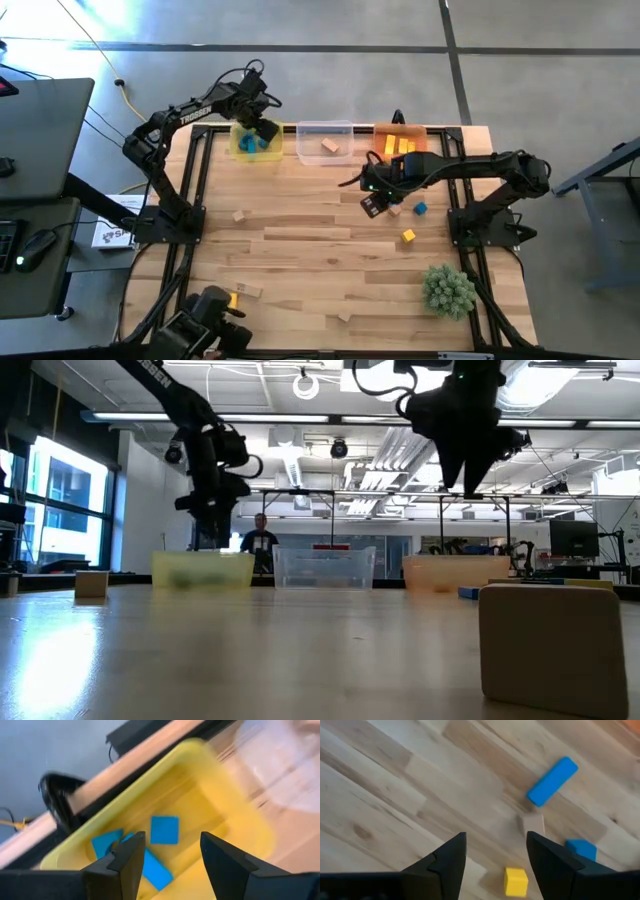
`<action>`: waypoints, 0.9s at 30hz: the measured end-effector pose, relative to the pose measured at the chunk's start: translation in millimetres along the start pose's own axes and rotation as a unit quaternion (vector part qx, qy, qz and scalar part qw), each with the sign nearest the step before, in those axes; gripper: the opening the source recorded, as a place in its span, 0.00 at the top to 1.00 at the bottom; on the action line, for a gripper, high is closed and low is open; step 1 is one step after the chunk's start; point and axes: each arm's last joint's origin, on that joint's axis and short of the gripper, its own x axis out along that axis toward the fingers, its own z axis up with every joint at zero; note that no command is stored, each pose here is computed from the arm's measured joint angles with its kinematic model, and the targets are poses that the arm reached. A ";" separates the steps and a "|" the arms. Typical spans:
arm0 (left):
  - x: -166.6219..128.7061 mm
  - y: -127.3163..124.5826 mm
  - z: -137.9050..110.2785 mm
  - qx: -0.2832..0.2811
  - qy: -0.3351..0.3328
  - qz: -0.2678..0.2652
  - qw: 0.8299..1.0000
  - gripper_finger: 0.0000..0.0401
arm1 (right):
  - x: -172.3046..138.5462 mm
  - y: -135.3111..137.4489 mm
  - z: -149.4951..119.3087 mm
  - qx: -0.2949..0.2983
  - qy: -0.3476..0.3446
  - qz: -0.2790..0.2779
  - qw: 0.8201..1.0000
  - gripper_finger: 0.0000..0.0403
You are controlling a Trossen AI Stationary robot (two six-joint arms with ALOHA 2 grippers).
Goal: Sort & place blocks by color
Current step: Put the yellow block into the orange bin
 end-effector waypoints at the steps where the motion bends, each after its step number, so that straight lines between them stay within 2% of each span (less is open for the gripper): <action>1: -3.5 -2.8 3.2 0.004 -0.007 -0.001 1.000 0.55 | -0.2 0.3 -2.3 0.003 0.004 -0.004 1.000 0.50; 10: -23.5 -32.7 19.2 0.044 -0.047 -0.017 0.998 0.55 | -0.3 0.6 -23.8 -0.006 0.054 -0.044 0.998 0.46; 14: -24.8 -43.0 18.6 0.058 -0.047 -0.022 0.997 0.55 | 18.8 -4.1 -35.7 -0.004 0.088 -0.063 0.994 0.46; 21: -25.1 -55.9 16.3 0.091 -0.044 -0.028 0.995 0.55 | 50.3 -5.9 -54.1 -0.003 0.132 -0.042 0.990 0.46; 27: -25.2 -62.5 15.3 0.097 -0.044 -0.032 0.994 0.55 | 66.3 -10.6 -66.9 0.005 0.149 -0.052 0.987 0.46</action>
